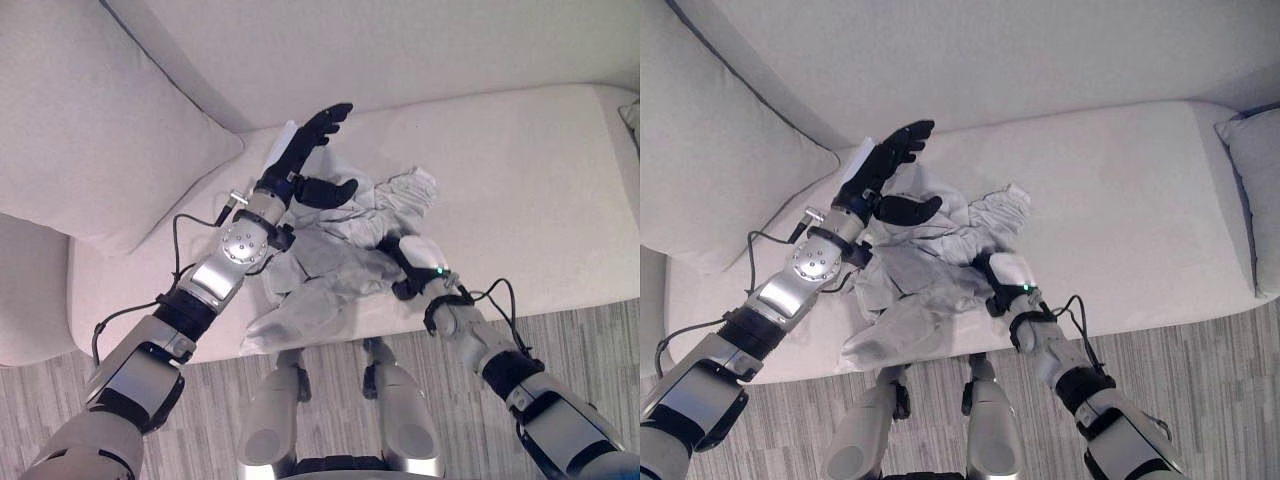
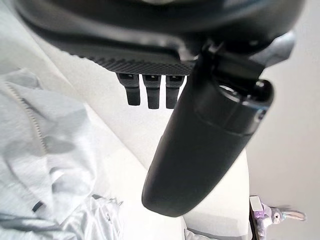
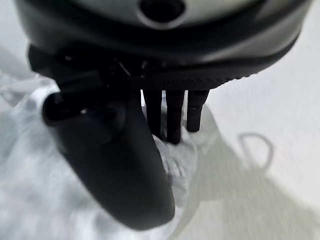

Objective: Hang the clothes on the sofa on the clothes rack.

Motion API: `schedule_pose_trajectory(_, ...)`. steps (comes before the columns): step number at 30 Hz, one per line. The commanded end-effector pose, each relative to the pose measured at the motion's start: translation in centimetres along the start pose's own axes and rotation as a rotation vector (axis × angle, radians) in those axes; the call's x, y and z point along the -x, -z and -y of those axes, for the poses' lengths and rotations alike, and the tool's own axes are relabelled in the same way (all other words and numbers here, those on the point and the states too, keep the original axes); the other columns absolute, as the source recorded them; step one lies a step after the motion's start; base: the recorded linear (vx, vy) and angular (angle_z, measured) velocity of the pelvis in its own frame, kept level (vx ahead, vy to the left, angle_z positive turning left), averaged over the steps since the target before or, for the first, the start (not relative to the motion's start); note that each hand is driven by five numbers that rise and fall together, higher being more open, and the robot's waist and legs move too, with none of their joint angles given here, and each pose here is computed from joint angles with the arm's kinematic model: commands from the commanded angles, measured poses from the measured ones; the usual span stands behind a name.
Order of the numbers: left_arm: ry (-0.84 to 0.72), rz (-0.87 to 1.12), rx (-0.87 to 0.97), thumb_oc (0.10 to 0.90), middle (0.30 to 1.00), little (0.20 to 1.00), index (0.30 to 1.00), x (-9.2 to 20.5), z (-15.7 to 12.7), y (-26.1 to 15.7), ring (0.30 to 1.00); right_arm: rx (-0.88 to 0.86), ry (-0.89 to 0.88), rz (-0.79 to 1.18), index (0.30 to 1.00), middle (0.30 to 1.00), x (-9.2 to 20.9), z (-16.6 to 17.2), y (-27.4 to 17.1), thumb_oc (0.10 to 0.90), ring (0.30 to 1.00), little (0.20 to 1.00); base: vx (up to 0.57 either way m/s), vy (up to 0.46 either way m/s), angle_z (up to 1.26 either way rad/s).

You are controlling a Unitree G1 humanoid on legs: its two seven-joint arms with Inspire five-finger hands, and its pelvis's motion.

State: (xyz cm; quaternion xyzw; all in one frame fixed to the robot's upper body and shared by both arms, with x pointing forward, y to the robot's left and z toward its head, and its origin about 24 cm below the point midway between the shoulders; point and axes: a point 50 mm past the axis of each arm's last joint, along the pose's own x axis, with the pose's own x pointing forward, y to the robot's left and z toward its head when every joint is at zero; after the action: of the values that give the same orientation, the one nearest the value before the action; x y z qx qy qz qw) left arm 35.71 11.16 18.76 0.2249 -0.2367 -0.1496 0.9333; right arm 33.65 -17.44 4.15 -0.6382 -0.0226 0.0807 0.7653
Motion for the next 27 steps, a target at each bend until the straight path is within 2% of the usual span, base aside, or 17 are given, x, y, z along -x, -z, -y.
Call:
schedule_pose_trajectory(1, -0.114, 0.257, -0.035, 0.800, 0.900, 0.900, 0.900, -1.8, -3.4, -5.2, 0.900, -0.033, -0.003, 0.087, 0.300, 0.300, 0.4, -1.1, -2.4, 0.400, 0.300, 0.300, 0.00, 0.000, 0.00)
schedule_pose_trajectory(5, -0.144, 0.199, -0.071, 0.800, 0.900, 0.900, 0.900, -0.9, -4.1, -3.6, 0.900, -0.138, 0.031, 0.039, 0.300, 0.300, 2.9, -0.8, 0.1, 0.400, 0.300, 0.300, 0.03, -0.010, -0.02)
schedule_pose_trajectory(12, -0.111, 0.080, -0.174, 0.800, 0.900, 0.900, 0.900, 0.8, -4.0, -0.6, 0.900, -0.366, 0.243, -0.093, 0.300, 0.300, 6.2, 3.2, 5.3, 0.400, 0.300, 0.300, 0.00, -0.036, 0.02)
schedule_pose_trajectory(19, -0.056, -0.002, -0.267, 0.800, 0.900, 0.900, 0.900, 1.0, -3.5, 1.2, 0.900, -0.447, 0.299, -0.089, 0.300, 0.300, 6.3, 4.3, 5.6, 0.400, 0.300, 0.300, -0.03, -0.015, -0.13)
schedule_pose_trajectory(22, 0.002, -0.027, -0.385, 0.800, 0.900, 0.900, 0.900, 0.2, -3.2, 1.6, 0.900, -0.487, 0.336, -0.021, 0.300, 0.300, 5.7, 5.4, 4.4, 0.400, 0.300, 0.300, -0.02, 0.001, -0.22)
schedule_pose_trajectory(27, -0.001, -0.023, -0.441, 0.800, 0.900, 0.900, 0.900, -0.8, -3.3, 1.2, 0.900, -0.499, 0.354, 0.024, 0.300, 0.300, 6.0, 6.1, 3.9, 0.400, 0.300, 0.300, 0.00, -0.020, -0.17)
